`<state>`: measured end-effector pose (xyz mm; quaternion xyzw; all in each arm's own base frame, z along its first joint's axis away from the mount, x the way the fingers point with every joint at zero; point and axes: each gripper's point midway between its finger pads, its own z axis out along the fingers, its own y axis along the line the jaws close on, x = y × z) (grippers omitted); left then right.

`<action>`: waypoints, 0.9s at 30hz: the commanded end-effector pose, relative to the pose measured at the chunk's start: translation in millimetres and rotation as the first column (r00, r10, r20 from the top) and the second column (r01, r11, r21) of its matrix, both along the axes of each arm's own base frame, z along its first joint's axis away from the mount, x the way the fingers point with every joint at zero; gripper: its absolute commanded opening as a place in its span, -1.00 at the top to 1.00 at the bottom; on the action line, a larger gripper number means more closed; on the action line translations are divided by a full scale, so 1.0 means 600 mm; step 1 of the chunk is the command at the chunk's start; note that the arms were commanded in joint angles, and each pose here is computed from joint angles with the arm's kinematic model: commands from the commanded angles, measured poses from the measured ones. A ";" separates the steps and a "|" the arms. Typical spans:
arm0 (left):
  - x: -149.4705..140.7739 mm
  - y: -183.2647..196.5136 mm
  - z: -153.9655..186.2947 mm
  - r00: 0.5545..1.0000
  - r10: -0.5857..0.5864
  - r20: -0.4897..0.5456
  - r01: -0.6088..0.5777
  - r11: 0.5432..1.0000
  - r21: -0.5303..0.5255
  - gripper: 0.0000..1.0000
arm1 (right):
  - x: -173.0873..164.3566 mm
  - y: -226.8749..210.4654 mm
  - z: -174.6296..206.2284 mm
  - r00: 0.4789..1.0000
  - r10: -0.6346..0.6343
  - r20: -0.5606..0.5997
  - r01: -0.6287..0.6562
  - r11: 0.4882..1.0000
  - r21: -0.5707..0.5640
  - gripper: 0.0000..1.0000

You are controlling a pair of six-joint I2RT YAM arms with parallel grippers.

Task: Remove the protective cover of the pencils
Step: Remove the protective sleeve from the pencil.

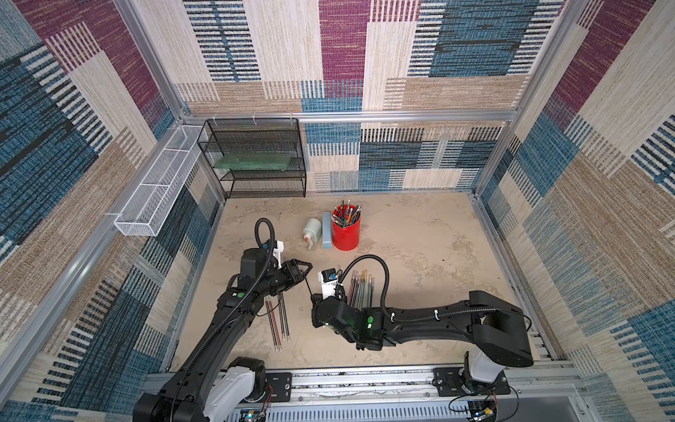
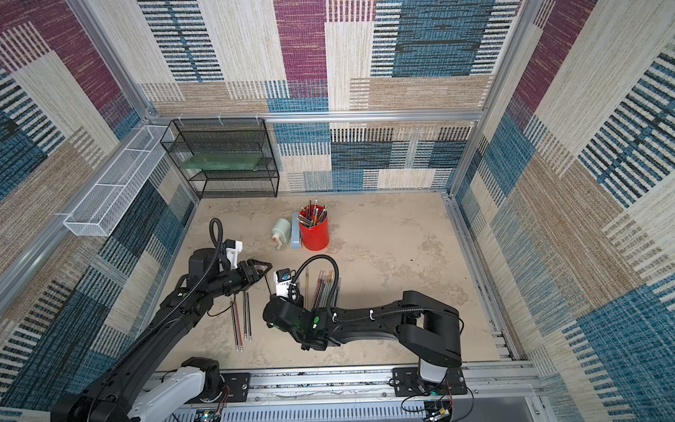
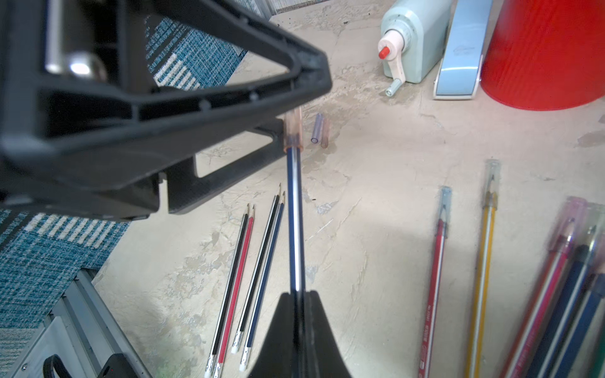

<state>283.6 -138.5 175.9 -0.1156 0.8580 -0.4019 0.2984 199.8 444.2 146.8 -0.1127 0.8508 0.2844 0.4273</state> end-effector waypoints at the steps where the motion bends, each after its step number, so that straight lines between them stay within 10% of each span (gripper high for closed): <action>1: 0.006 -0.005 0.013 0.999 -0.025 0.039 0.025 1.000 0.004 -0.01 | 0.004 0.012 0.014 1.000 -0.001 0.017 0.001 1.000 0.015 1.00; 27: 0.016 0.003 0.003 0.999 0.000 0.044 -0.002 0.999 0.035 0.61 | 0.005 0.014 0.013 1.000 0.000 0.019 -0.001 1.000 0.017 1.00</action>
